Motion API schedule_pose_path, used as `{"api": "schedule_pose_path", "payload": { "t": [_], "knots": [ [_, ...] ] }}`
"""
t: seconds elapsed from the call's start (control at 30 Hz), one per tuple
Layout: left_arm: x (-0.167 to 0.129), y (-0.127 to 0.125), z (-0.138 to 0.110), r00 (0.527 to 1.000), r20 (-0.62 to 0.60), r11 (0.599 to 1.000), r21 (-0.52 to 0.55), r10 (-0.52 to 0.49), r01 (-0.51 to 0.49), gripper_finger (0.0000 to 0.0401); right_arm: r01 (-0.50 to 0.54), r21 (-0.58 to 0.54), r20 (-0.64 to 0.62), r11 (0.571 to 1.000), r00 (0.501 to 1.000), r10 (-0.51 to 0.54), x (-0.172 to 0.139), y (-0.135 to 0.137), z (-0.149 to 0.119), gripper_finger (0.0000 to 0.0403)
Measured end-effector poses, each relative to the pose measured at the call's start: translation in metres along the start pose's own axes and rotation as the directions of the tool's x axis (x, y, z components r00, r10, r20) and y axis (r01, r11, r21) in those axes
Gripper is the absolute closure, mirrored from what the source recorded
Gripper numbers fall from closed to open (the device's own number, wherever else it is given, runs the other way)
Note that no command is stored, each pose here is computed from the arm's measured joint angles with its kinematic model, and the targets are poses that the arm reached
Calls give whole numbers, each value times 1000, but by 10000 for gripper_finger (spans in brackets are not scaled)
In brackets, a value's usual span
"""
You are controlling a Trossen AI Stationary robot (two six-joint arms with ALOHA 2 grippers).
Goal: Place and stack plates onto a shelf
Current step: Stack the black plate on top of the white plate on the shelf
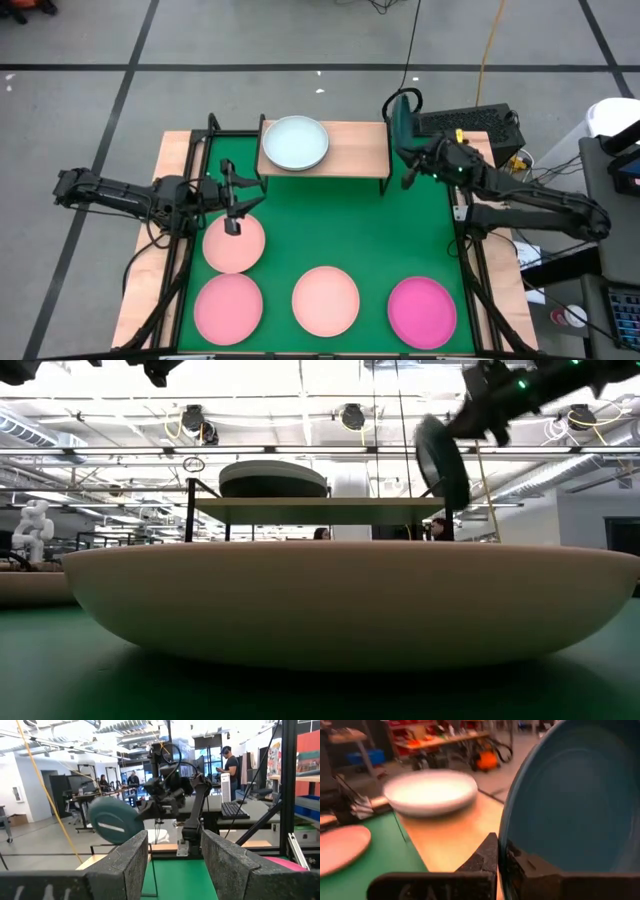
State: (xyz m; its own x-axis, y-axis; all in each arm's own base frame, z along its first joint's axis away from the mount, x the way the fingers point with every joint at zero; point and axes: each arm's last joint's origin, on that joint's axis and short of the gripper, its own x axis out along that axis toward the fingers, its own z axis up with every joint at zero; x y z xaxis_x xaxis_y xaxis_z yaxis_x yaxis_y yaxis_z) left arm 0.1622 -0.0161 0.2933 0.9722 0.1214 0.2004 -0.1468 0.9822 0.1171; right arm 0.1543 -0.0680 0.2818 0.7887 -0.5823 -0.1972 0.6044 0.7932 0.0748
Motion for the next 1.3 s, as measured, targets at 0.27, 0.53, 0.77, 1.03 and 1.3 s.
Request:
{"api": "schedule_pose_path", "payload": {
  "t": [0.27,0.53,0.77,1.03,1.3],
  "knots": [
    [0,0,2,1000,16,1000,21,3,-3,210,-82,-174,116,981,988,103,31,36,55,403],
    [-10,2,14,996,89,1000,-14,0,2,210,-127,-409,35,904,987,155,93,80,70,403],
    [-12,1,15,996,93,1000,21,-14,12,210,-150,-536,-10,830,985,172,146,110,62,403],
    [-12,0,14,996,82,1000,27,-17,15,210,-257,-549,-38,795,958,283,185,131,65,403],
    [-12,0,14,996,83,1000,27,-17,15,210,-389,-569,-250,724,921,298,206,140,52,403]
  ]
}}
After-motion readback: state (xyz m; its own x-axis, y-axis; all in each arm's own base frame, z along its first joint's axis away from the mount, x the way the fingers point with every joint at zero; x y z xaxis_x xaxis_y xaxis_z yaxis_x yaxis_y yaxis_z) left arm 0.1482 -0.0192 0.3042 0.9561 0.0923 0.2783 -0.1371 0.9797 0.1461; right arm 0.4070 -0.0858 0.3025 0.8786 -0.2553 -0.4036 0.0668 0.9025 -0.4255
